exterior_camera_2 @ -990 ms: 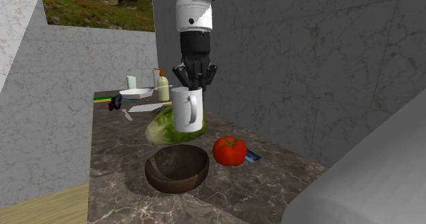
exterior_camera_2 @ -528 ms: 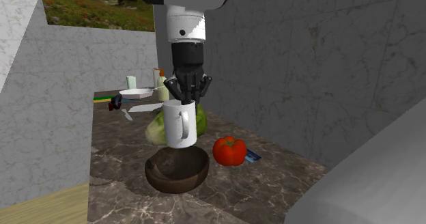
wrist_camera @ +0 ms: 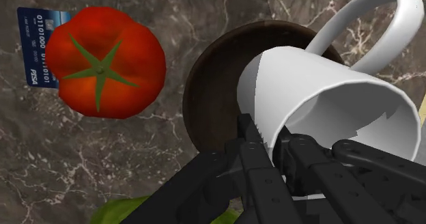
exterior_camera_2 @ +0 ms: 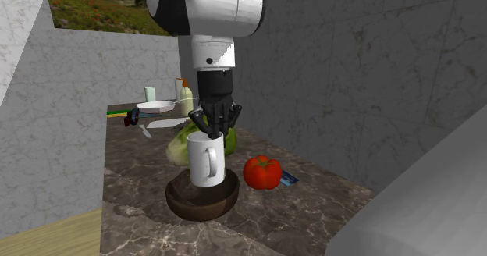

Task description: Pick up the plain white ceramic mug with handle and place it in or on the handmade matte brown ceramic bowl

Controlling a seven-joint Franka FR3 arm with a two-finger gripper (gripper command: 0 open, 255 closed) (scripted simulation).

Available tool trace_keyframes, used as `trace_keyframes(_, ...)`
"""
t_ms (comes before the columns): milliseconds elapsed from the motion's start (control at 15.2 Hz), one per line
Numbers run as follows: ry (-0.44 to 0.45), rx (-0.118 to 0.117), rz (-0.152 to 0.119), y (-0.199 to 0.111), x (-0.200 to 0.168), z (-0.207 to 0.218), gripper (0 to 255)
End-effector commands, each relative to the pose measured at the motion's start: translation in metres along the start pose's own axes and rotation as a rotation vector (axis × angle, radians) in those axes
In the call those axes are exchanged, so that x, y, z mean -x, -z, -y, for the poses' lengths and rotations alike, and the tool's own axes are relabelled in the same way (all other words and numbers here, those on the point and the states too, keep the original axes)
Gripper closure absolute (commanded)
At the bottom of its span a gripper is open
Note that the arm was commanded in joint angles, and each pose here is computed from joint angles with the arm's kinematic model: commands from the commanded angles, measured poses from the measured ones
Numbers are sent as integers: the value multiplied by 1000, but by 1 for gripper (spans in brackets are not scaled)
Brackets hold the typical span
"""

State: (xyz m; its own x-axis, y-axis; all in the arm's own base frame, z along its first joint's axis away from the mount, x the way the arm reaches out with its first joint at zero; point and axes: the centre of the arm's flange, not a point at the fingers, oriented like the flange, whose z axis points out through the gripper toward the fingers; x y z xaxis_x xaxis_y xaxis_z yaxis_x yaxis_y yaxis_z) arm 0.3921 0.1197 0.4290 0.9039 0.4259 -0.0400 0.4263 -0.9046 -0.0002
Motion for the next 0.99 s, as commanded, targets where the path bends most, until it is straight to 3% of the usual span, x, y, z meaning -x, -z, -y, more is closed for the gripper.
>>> trace_keyframes(0, 0, 0, -1, -11, 0, 0, 255)
trace_keyframes(198, 0, 0, -1, -27, -1, 0, 255)
trace_keyframes(726, 0, 0, -1, -27, -1, 0, 255)
trace_keyframes(792, 0, 0, -1, -27, -1, 0, 0)
trace_keyframes(924, 0, 0, -1, -27, -1, 0, 0)
